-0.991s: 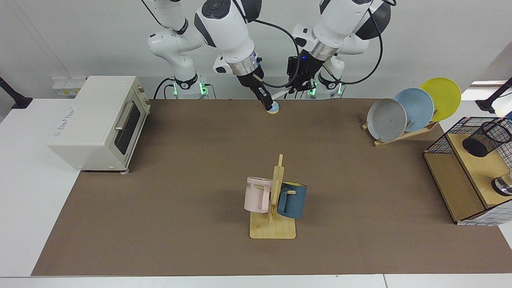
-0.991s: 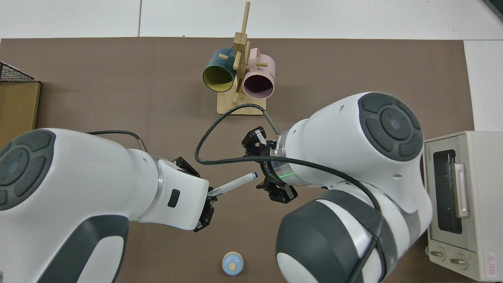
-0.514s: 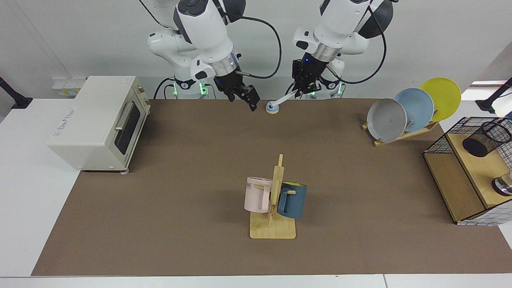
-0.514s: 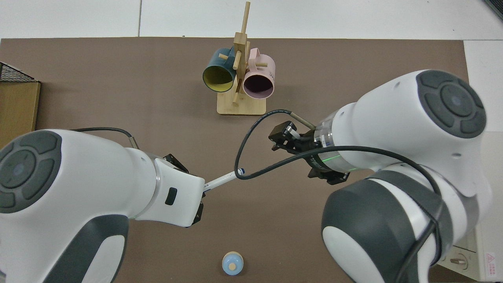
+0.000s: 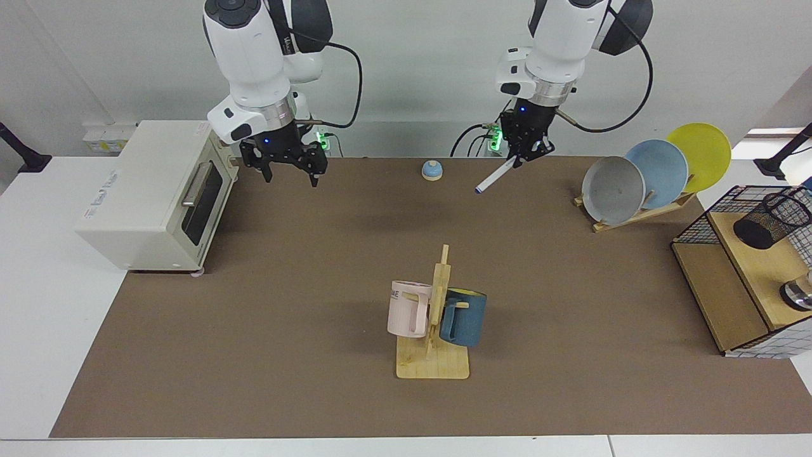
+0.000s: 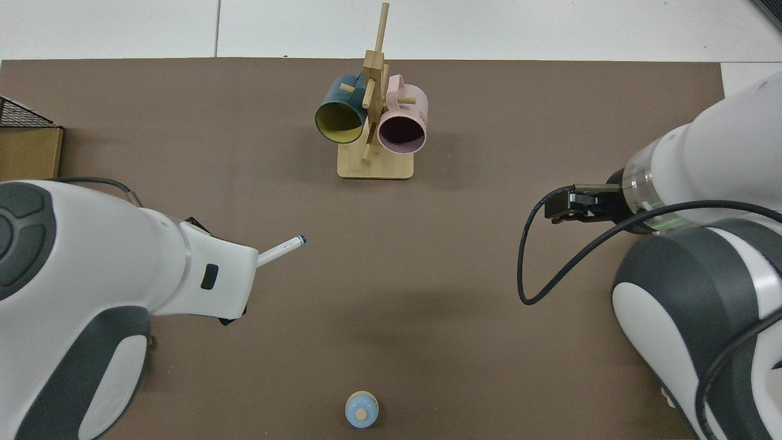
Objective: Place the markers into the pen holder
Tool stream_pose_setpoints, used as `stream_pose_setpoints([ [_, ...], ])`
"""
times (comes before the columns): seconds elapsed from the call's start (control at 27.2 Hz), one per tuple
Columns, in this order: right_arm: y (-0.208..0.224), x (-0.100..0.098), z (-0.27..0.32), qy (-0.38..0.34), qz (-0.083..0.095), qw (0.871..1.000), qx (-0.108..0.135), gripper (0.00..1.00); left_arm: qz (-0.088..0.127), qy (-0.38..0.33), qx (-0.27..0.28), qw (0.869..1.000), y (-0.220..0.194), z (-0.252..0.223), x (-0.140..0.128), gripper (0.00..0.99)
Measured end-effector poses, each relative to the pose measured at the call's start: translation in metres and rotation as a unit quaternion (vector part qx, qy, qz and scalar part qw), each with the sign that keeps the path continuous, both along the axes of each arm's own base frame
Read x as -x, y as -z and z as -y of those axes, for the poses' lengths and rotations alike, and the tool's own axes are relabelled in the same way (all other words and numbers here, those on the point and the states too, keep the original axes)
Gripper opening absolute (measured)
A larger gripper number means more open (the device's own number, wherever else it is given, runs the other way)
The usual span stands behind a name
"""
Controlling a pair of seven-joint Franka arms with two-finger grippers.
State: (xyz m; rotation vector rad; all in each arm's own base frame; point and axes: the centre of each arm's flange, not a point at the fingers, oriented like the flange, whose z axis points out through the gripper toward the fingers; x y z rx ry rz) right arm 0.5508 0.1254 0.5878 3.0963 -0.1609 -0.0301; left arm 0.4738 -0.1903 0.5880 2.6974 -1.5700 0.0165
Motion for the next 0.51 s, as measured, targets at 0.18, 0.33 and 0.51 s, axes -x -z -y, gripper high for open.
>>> stream_pose_setpoints([
  [0.18, -0.005, 0.000, 0.016, -0.021, 0.003, 1.000, 0.019, 1.00, 0.011, -0.005, -0.038, 0.999, 0.000, -0.042, -0.015, 0.176],
  [0.33, -0.012, 0.002, 0.023, -0.015, 0.009, 1.000, 0.019, 1.00, 0.017, 0.001, -0.071, 0.997, 0.000, -0.081, -0.025, 0.176],
  [0.51, -0.017, 0.001, 0.043, 0.001, 0.011, 1.000, 0.013, 1.00, 0.020, 0.053, -0.124, 0.991, 0.000, -0.123, -0.036, 0.176],
])
